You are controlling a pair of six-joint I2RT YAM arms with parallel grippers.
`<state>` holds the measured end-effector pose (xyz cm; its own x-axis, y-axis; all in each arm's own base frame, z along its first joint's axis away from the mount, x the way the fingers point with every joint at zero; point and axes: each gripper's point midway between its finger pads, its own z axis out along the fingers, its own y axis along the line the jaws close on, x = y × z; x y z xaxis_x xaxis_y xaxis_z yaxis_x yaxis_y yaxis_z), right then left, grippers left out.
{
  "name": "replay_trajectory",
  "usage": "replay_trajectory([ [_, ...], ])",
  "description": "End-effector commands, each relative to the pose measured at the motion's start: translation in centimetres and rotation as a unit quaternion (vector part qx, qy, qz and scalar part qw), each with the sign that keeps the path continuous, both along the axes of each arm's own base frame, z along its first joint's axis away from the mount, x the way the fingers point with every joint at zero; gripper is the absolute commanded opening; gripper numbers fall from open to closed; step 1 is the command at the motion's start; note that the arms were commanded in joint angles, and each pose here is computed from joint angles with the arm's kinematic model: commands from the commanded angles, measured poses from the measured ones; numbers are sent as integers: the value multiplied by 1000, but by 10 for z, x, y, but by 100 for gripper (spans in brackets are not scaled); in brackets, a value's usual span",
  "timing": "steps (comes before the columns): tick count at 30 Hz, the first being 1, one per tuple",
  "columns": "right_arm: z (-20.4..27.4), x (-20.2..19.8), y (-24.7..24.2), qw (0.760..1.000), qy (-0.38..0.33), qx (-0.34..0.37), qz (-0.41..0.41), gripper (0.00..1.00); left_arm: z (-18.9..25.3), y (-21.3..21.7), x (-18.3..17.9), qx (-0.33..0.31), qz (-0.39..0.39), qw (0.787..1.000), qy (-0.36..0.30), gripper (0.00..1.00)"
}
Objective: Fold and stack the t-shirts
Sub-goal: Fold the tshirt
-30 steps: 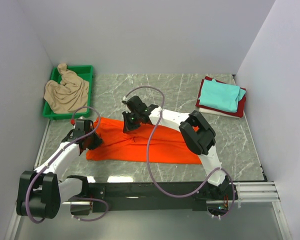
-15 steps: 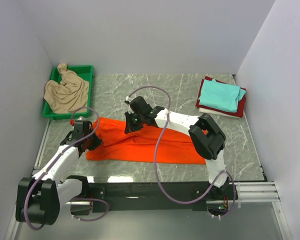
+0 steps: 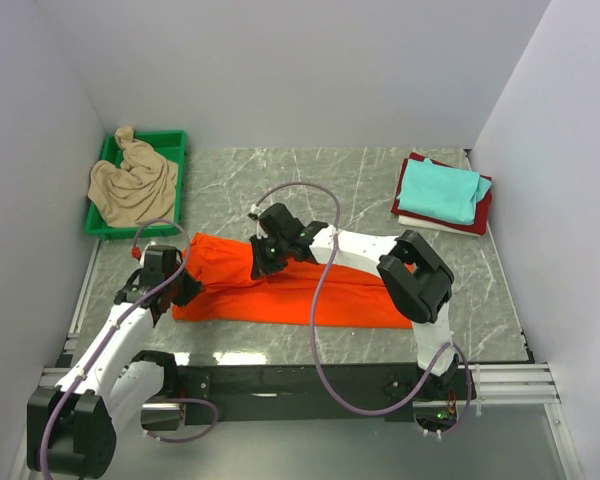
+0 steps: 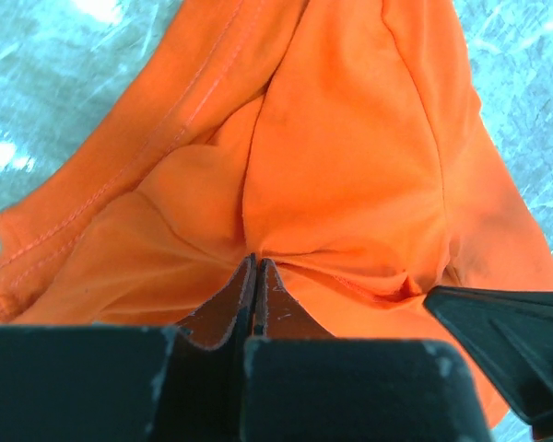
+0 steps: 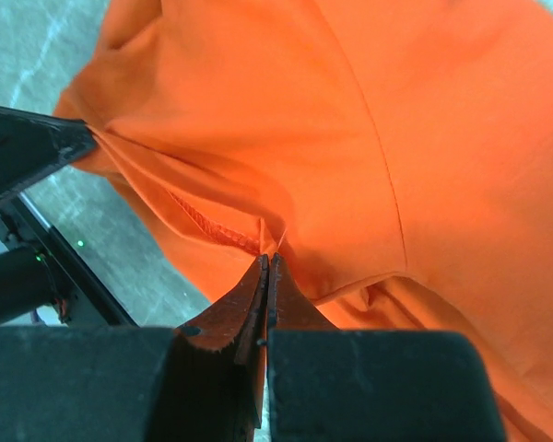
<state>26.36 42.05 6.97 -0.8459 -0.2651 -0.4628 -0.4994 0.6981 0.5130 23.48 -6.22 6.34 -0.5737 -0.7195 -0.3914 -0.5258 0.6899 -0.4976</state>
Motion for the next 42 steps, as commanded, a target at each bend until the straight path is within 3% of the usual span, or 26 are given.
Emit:
replay_trajectory([
  [1,25,-6,7,999,-18,29,10,0,1,7,-4,7,32,999,4,0],
  [9,19,-8,-1,1000,-21,12,3,0,-3,-4,-10,-9,20,1000,18,0],
  [11,17,-8,-3,1000,-22,8,1,0,-1,-9,-12,-18,14,1000,16,5],
  [12,16,-8,-4,1000,-22,4,2,0,0,-11,-12,-25,11,999,16,8],
  [16,11,-9,-7,1000,-22,-5,2,0,11,-16,-13,-39,5,999,6,44],
  [20,10,-9,-10,999,-29,-16,2,7,34,-11,-9,-29,8,999,-16,58],
  [26,21,-11,-18,999,-40,-22,-5,20,70,2,17,8,16,998,-66,61],
  [33,28,-18,-40,998,-51,-44,-19,31,101,8,73,40,4,992,-117,62],
  [42,41,-8,-91,989,-86,-78,-87,35,70,22,133,98,-19,991,-90,61],
])
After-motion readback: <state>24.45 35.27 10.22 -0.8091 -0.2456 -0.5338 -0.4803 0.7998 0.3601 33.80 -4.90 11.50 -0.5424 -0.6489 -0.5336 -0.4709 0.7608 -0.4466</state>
